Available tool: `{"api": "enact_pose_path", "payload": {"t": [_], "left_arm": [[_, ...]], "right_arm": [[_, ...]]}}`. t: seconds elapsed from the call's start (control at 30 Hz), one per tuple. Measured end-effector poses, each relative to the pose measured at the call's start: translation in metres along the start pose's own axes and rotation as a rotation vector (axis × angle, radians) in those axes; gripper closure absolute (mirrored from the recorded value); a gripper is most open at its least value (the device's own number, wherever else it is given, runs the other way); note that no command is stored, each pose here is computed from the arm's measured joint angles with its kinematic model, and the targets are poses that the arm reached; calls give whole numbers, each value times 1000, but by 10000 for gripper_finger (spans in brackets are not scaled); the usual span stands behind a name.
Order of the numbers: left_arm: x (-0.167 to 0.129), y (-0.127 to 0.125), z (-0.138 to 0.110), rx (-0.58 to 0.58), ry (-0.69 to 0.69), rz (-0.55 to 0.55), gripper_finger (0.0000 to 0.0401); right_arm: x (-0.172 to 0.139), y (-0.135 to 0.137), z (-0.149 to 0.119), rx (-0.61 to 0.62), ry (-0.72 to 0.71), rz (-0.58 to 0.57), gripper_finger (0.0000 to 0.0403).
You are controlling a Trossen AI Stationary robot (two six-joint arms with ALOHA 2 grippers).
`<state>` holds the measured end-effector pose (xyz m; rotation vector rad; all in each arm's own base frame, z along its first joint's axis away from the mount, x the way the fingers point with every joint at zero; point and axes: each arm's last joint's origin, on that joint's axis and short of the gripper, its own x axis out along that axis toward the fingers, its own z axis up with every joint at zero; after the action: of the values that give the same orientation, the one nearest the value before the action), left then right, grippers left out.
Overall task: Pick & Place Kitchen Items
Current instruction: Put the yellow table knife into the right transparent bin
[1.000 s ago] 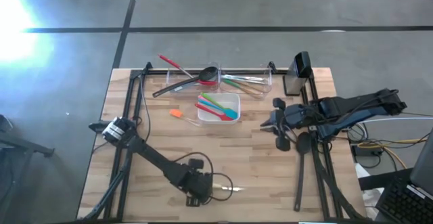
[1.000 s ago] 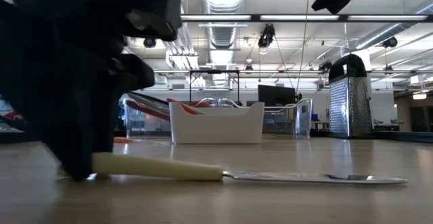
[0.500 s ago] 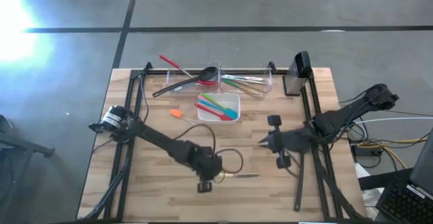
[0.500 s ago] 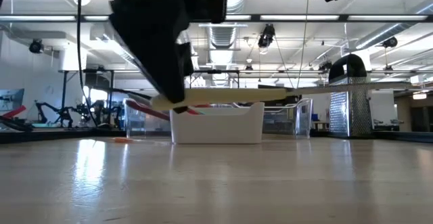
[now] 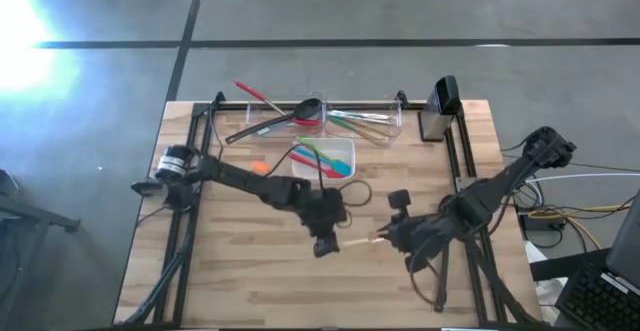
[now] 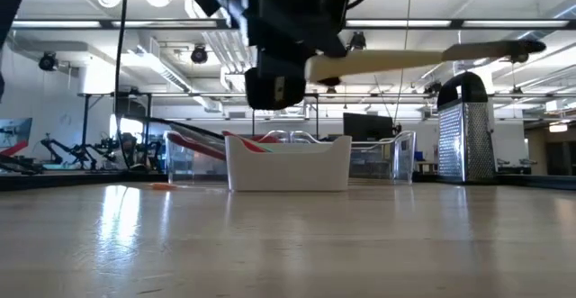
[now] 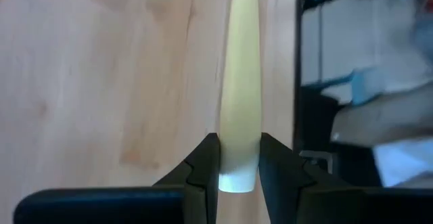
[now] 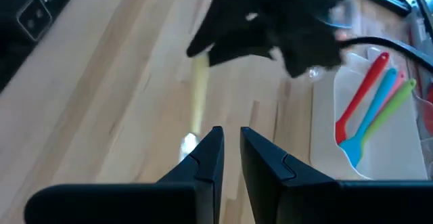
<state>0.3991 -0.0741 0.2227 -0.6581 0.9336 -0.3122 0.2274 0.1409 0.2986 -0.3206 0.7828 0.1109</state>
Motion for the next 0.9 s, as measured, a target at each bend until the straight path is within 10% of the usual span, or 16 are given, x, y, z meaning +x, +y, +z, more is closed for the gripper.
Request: {"api": "enact_pose_path", "payload": {"t": [0.4, 0.9], "left_arm": [[-37, 32, 45, -63, -130, -28, 320], [-64, 50, 68, -33, -154, -128, 320]], "right_arm": [[16, 1, 32, -195, 272, -244, 328], [32, -36, 55, -111, 413, -203, 238]]}}
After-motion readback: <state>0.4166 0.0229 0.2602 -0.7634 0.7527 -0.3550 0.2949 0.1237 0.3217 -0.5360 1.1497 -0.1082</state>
